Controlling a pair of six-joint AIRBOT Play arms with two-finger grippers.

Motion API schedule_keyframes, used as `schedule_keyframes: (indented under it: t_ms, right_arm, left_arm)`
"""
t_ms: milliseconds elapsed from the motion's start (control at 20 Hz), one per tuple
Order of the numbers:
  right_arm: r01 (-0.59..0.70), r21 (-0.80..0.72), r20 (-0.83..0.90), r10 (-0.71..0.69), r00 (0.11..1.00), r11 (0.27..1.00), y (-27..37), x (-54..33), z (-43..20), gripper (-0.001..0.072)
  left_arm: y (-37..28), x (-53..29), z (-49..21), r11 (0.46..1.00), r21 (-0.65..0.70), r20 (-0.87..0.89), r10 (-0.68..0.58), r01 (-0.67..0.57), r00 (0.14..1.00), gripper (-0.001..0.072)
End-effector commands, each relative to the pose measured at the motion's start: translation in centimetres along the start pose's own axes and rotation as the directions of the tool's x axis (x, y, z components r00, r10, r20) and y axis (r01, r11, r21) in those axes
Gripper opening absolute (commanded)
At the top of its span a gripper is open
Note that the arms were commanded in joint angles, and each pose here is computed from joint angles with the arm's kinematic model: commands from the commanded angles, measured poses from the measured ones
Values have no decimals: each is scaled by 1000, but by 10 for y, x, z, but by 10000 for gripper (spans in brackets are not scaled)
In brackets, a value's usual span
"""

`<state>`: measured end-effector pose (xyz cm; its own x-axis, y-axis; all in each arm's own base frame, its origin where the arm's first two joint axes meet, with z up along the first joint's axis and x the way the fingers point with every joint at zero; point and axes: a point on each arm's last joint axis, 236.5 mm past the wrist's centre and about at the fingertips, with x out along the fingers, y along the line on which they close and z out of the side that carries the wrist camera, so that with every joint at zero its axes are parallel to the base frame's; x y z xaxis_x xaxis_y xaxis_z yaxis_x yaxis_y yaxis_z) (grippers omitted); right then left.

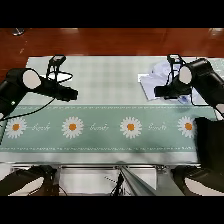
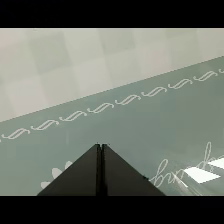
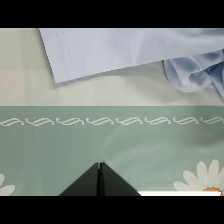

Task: Fold the shirts.

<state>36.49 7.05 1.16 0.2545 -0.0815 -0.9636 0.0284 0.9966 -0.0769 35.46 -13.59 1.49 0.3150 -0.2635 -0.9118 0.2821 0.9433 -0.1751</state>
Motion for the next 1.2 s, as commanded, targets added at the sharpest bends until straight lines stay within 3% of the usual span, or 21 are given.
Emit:
schedule_keyframes:
  t_ms: [0, 100, 250, 350, 400, 450, 500, 550, 600, 850, 950, 1100, 1150]
  right_arm:
    - [0, -1, 0, 0, 1000, 1000, 0, 0, 0, 23]
    - [-4, -1, 8, 4, 1000, 1000, 1, 0, 2, 23]
    - [-28, -24, 188, 32, 982, 999, 8, -4, 44, 23]
    - [64, -73, 336, -35, 941, 995, -8, -13, 80, 48]
    - [125, -77, 404, -83, 911, 989, -23, -18, 97, 286]
    - [165, -60, 454, -121, 883, 984, -38, -21, 112, 590]
    - [192, -23, 487, -157, 859, 981, -57, -21, 125, 628]
    - [192, 32, 499, -182, 847, 981, -77, -16, 132, 628]
    - [169, 118, 497, -206, 843, 978, -102, -9, 137, 628]
    - [76, 476, 346, -266, 900, 876, -205, 68, 114, 624]
    - [29, 558, 257, -207, 944, 829, -213, 109, 93, 616]
    - [-82, 572, 186, -31, 982, 816, -182, 152, 75, 607]
    - [-116, 551, 173, 23, 985, 826, -169, 156, 73, 505]
  left_arm:
    - [0, 0, 0, 1000, -1, 0, 0, 0, 1000, 27]
    - [1, 0, 0, 1000, -1, 0, 1, -1, 1000, 27]
    - [0, 0, 0, 1000, 0, 0, 0, 0, 1000, 27]
    - [1, 0, 3, 1000, -1, 12, 2, -2, 1000, 27]
    - [2, 1, 12, 1000, 0, 48, 6, -6, 999, 28]
    - [5, 1, 24, 1000, -1, 99, 14, -14, 995, 31]
    - [8, 1, 37, 1000, -2, 151, 24, -24, 988, 156]
    - [12, 1, 48, 999, 1, 193, 37, -38, 980, 489]
    - [19, 1, 60, 998, 14, 244, 64, -69, 968, 704]
    - [46, 6, 81, 989, 19, 317, 131, -145, 939, 702]
    - [53, 18, 75, 989, 9, 283, 138, -147, 949, 702]
    - [56, 36, 61, 989, 5, 212, 140, -145, 967, 702]
    - [57, 38, 54, 990, 5, 183, 140, -143, 973, 702]
